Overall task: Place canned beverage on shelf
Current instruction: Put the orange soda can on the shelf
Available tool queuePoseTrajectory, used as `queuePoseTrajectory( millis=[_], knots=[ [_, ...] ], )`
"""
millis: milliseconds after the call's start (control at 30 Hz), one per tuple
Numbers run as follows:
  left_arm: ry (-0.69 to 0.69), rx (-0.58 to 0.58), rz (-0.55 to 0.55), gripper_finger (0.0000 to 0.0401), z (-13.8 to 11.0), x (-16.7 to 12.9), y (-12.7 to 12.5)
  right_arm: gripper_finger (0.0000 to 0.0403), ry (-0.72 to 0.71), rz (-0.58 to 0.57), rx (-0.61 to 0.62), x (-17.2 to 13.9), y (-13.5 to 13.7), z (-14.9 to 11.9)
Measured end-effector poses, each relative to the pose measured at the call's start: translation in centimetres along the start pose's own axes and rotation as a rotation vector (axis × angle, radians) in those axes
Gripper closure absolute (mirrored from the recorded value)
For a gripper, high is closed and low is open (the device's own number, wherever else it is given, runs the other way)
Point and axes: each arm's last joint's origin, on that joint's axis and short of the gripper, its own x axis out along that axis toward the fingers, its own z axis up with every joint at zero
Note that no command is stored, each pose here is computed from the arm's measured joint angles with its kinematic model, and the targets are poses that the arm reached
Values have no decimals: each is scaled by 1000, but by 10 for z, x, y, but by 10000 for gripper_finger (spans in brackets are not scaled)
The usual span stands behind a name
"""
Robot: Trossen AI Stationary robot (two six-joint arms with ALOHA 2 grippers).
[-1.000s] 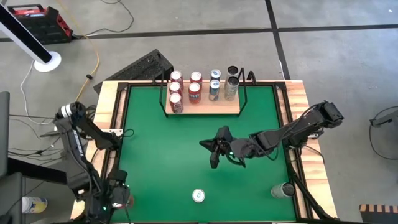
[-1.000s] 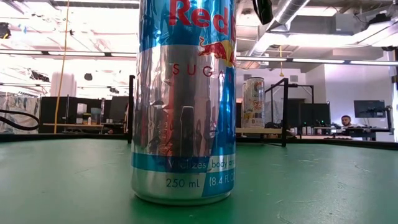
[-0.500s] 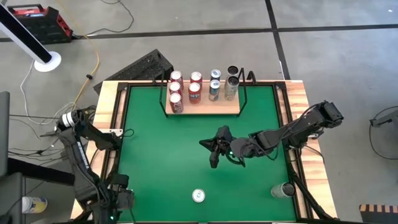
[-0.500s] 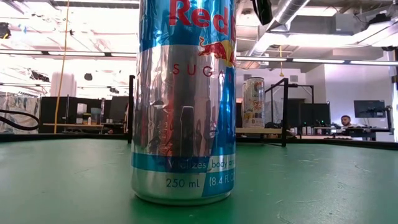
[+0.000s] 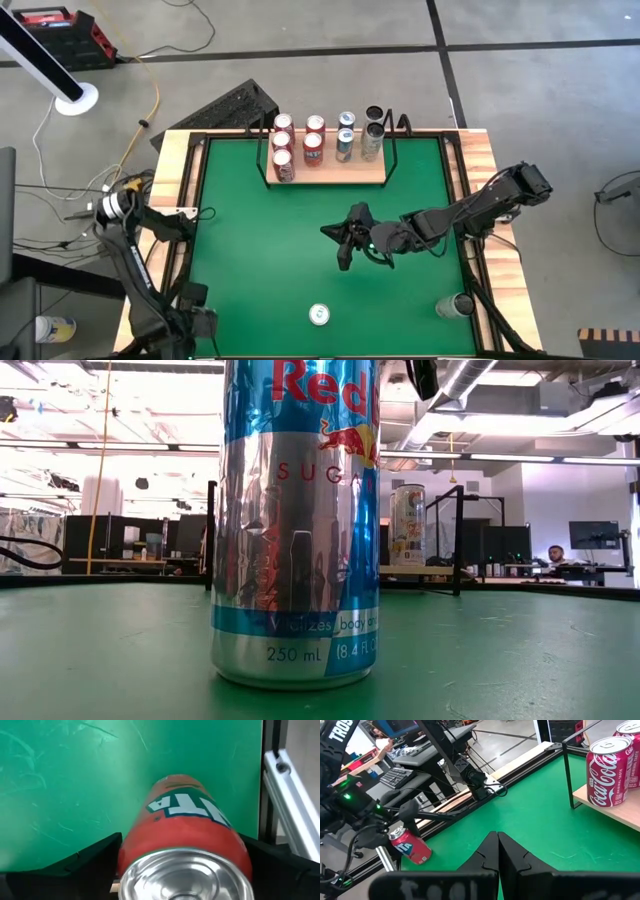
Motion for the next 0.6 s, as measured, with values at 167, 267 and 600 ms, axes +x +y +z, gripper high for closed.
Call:
queuePoseTrajectory(
  millis=[167, 267, 600],
  knots=[
    [0, 36, -3, 79, 2, 2, 0, 382, 1, 0, -7, 0, 0, 0],
    [22, 54, -18, 116, 7, 1, 3, 382, 3, 3, -7, 0, 0, 0],
    [-52, -4, -77, 118, 55, -37, 67, 382, 71, 6, -87, -13, -7, 9]
  ],
)
